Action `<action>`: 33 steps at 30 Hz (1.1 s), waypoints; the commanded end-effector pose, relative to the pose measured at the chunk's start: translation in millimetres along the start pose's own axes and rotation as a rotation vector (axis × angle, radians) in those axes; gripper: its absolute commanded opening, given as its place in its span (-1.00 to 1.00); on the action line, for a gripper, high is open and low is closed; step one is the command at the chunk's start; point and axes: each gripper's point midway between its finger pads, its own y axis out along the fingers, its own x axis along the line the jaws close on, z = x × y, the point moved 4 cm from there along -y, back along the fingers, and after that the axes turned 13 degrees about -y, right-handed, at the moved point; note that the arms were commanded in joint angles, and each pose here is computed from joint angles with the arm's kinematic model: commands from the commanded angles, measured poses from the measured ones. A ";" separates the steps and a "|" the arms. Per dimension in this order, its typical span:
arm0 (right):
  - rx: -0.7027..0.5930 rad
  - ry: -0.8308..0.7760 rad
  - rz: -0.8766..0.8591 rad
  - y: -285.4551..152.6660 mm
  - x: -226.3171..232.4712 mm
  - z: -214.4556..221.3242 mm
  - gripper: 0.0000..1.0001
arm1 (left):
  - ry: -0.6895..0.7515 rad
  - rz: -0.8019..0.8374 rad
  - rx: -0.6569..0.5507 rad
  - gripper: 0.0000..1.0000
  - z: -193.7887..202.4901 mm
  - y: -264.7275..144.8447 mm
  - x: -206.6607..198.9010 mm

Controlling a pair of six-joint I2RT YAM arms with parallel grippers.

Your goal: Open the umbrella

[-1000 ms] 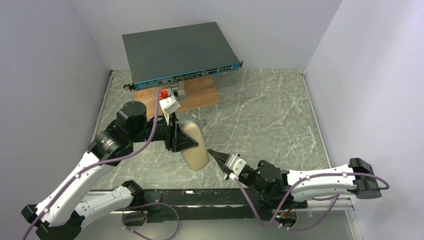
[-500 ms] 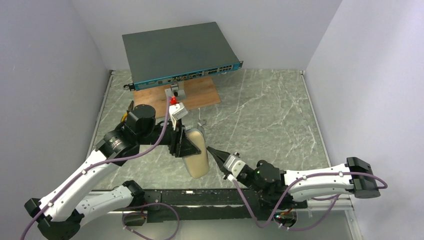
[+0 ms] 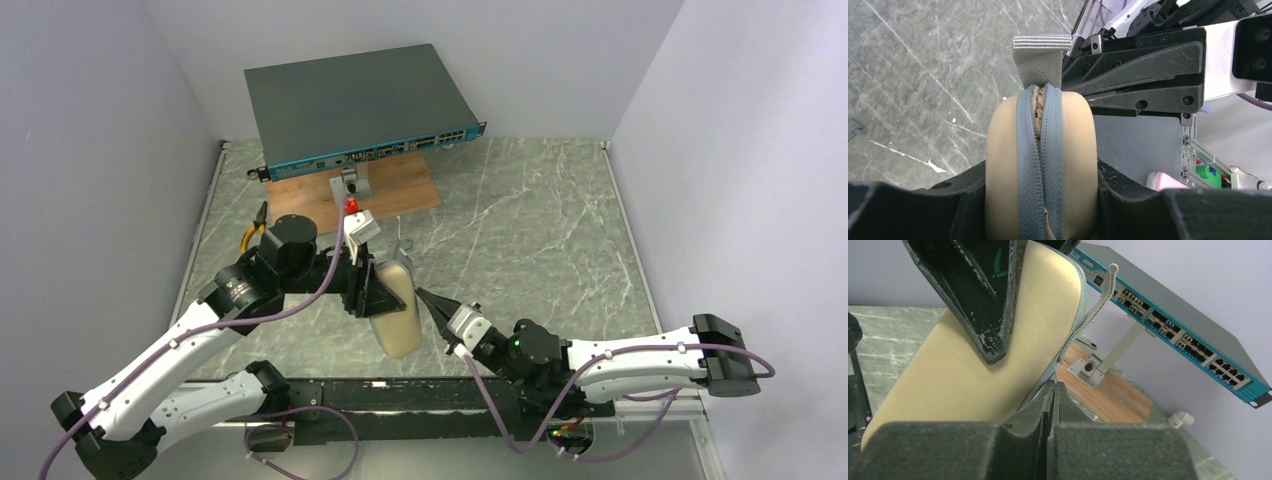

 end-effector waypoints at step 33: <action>0.747 0.663 0.297 -57.0 -62.0 57.8 0.96 | -0.472 -0.126 -0.224 -1.00 -22.8 135.9 105.1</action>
